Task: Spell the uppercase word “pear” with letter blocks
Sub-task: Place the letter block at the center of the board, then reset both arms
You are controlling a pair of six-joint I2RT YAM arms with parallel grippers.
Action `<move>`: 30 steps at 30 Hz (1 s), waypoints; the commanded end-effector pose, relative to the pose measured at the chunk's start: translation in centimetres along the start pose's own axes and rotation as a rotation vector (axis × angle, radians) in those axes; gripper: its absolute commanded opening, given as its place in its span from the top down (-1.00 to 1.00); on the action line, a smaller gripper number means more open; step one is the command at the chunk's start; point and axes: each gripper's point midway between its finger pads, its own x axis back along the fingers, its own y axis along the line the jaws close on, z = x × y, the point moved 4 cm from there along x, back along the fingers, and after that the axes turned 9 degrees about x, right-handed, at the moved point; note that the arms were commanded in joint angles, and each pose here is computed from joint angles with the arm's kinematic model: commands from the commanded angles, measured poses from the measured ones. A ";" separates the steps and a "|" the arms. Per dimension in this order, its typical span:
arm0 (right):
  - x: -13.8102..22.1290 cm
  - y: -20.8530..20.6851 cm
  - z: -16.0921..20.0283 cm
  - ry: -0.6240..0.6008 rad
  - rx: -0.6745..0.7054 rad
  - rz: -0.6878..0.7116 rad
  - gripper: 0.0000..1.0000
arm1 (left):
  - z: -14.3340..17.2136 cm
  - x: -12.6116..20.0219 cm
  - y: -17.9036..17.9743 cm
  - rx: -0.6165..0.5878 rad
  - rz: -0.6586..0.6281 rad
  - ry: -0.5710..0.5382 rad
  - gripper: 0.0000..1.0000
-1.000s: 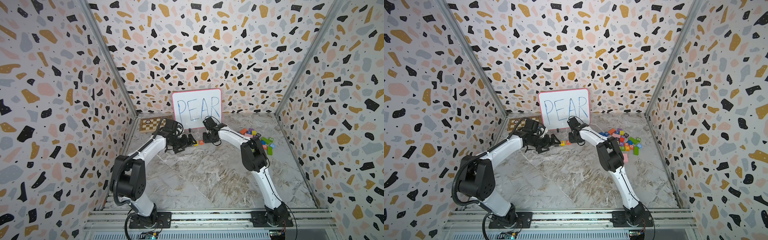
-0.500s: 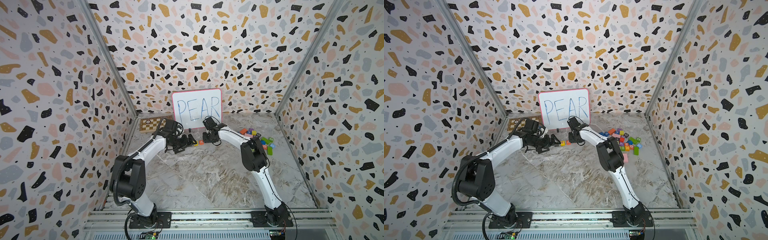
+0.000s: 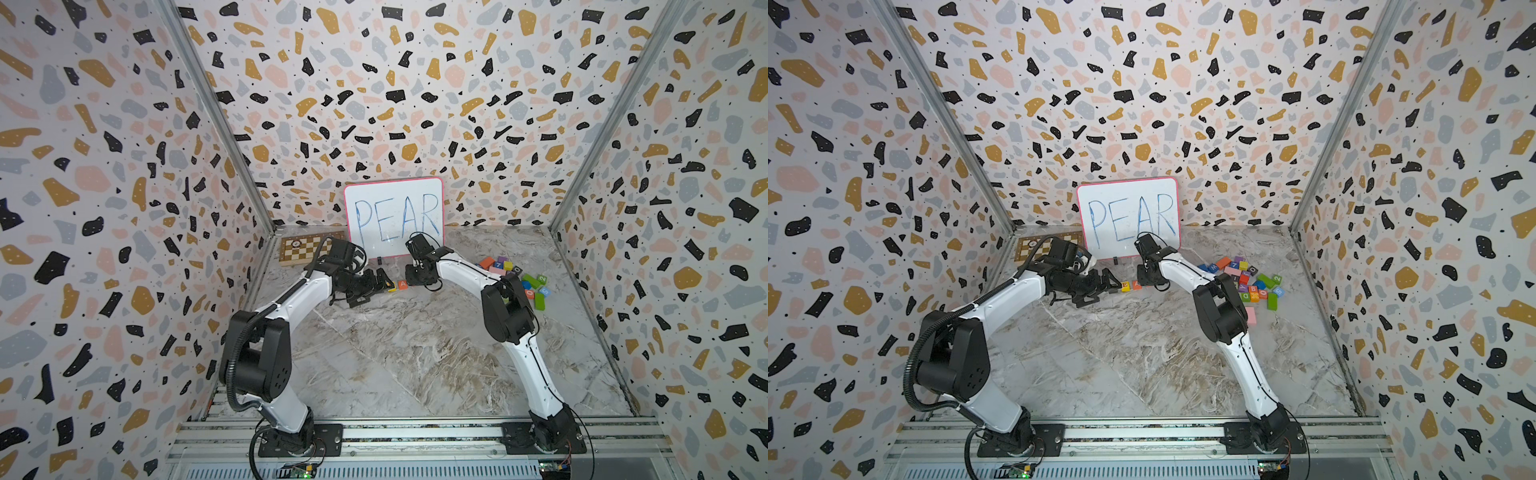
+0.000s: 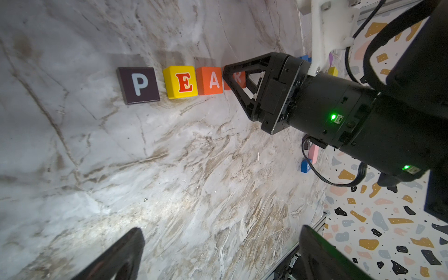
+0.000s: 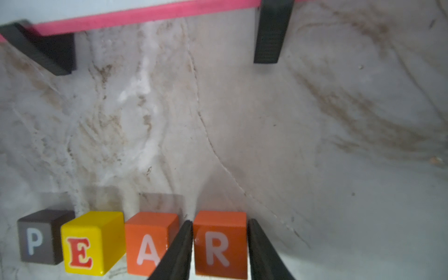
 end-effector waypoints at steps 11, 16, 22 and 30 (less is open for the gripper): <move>0.8 0.0 -1.2 -0.026 -0.021 -0.005 0.13 | 0.0 0.9 -0.5 -0.004 0.027 -0.020 -0.98; 1.3 0.0 -1.7 -0.042 -0.019 -0.002 0.13 | -0.1 0.9 -0.5 -0.004 0.028 -0.022 -0.98; 2.1 -0.2 -2.6 -0.073 -0.021 -0.001 0.12 | -0.1 0.8 -0.6 -0.003 0.032 -0.021 -0.98; 3.2 -0.1 -3.5 -0.107 -0.004 -0.003 0.12 | -0.1 1.0 -0.6 -0.007 0.028 -0.024 -0.98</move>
